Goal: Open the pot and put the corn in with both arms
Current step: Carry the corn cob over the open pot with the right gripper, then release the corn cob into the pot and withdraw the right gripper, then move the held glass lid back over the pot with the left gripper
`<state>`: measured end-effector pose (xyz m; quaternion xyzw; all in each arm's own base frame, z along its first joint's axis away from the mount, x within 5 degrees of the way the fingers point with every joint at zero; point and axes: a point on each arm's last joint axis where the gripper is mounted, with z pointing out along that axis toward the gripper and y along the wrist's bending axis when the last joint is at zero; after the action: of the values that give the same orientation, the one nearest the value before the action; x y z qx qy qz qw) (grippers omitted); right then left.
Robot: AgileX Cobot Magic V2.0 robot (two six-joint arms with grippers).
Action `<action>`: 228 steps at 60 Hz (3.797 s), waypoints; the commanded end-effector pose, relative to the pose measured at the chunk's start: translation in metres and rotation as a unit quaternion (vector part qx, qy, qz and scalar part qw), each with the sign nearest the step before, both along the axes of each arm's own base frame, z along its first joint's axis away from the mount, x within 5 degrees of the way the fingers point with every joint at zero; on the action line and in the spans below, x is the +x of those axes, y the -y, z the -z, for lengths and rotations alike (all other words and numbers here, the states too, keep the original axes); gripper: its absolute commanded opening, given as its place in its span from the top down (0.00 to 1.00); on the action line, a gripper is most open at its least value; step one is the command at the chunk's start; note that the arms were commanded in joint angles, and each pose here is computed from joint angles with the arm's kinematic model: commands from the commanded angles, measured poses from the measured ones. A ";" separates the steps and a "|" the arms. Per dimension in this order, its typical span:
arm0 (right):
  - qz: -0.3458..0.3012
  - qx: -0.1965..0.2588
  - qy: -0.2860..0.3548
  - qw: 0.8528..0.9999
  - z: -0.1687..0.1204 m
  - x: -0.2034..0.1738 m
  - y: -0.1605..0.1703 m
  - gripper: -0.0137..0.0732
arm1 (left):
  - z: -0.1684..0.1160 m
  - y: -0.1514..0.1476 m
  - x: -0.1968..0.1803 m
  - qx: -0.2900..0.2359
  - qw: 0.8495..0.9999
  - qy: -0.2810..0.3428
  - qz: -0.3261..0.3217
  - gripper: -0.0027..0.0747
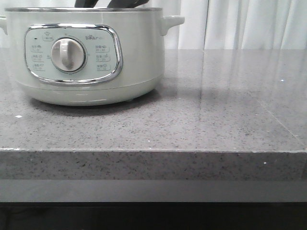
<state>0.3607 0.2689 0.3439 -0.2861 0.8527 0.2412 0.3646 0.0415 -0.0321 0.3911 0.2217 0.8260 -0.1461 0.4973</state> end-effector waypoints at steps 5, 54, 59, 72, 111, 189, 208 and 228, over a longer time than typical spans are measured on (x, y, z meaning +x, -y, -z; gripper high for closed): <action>0.004 0.036 0.051 0.998 -0.037 -0.008 0.006 0.23 | -0.022 0.002 0.002 -0.051 0.996 0.069 -0.003 0.70; 0.120 0.041 0.127 0.984 -0.099 -0.023 0.120 0.92 | -0.022 0.002 0.002 -0.051 0.996 0.069 -0.003 0.70; 0.147 0.034 0.138 0.979 -0.096 -0.034 0.140 0.92 | -0.022 0.002 0.002 -0.051 0.996 0.069 -0.003 0.70; 0.206 0.026 0.166 0.964 -0.077 -0.073 0.183 0.92 | -0.022 0.002 0.002 -0.051 0.996 0.069 -0.003 0.70; 0.254 0.042 0.236 0.937 0.024 -0.228 0.233 0.92 | -0.022 0.002 0.003 -0.050 0.996 0.068 -0.003 0.70; 0.253 0.082 0.310 0.913 0.036 -0.284 0.246 0.92 | -0.077 0.086 0.238 -0.033 0.999 0.018 -0.019 0.70; 0.253 0.082 0.310 0.913 0.036 -0.284 0.246 0.92 | -0.070 0.093 0.260 -0.048 0.997 0.043 -0.031 0.70; 0.253 0.082 0.310 0.913 0.036 -0.284 0.246 0.92 | -0.072 0.094 0.261 -0.063 0.996 0.050 -0.031 0.70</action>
<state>0.0754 0.0250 0.2922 -0.0981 0.7471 0.1168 0.6470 0.3137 -0.1276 0.4209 0.1957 0.8534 -0.1402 0.4623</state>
